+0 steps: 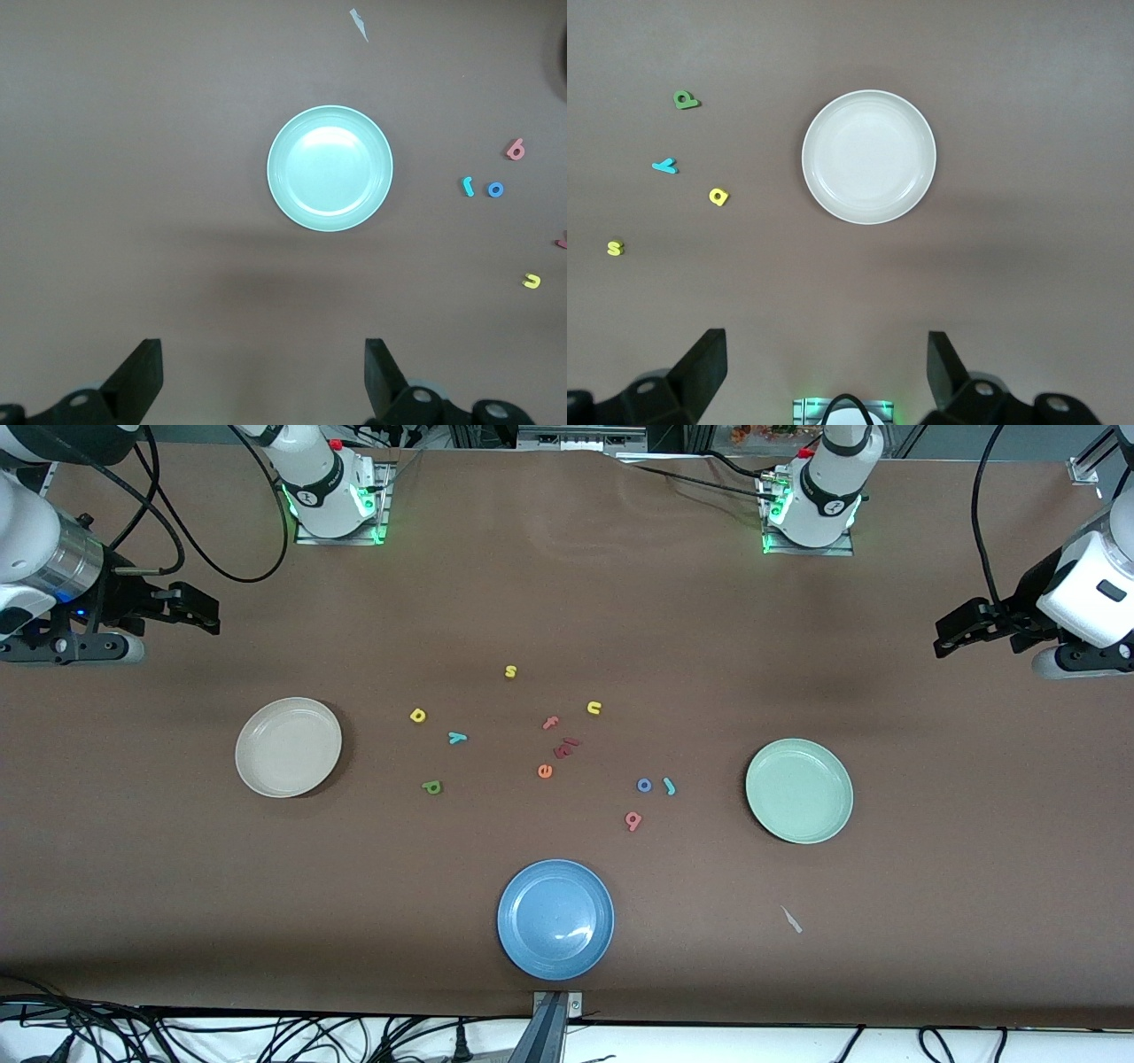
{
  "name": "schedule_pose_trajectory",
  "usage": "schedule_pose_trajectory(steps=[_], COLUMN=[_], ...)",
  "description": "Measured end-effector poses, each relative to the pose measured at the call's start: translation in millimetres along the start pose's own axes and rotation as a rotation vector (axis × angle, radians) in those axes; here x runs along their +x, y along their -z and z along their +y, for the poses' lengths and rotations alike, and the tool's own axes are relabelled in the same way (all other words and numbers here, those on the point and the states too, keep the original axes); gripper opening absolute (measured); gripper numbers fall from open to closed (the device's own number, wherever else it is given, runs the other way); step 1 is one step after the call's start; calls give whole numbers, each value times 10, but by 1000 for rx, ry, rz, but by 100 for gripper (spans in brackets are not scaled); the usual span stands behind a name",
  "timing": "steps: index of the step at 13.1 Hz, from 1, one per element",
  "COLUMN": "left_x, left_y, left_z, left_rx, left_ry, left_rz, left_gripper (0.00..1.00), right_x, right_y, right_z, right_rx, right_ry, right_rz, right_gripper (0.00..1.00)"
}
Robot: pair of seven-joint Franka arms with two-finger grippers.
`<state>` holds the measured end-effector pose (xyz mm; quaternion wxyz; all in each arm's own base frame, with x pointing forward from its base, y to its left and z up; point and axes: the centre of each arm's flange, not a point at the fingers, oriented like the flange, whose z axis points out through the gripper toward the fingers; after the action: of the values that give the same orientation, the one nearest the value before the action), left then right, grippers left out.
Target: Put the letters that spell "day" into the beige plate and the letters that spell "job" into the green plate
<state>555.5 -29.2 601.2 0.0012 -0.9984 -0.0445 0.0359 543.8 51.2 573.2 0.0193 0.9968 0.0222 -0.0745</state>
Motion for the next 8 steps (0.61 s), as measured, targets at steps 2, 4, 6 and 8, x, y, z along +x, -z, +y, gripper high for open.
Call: schedule_pose_trajectory(steps=[2,4,6,8], left_x=[0,-1,-2,6], left_y=[0,0,0,-33], left_z=[0,5,18,93], left_rx=[0,0,0,2], left_ry=[-1,-1,-5,-24], left_rz=[0,0,0,-6], left_gripper=[100,100,100,100], right_x=[0,-2,-7,-9], right_y=[0,-4,-7,-9], right_z=[0,-1,-12,-20], right_rx=[0,0,-1,-1], right_ry=[0,0,2,3], right_rz=[0,-3,-7,-9], right_gripper=[100,100,100,100])
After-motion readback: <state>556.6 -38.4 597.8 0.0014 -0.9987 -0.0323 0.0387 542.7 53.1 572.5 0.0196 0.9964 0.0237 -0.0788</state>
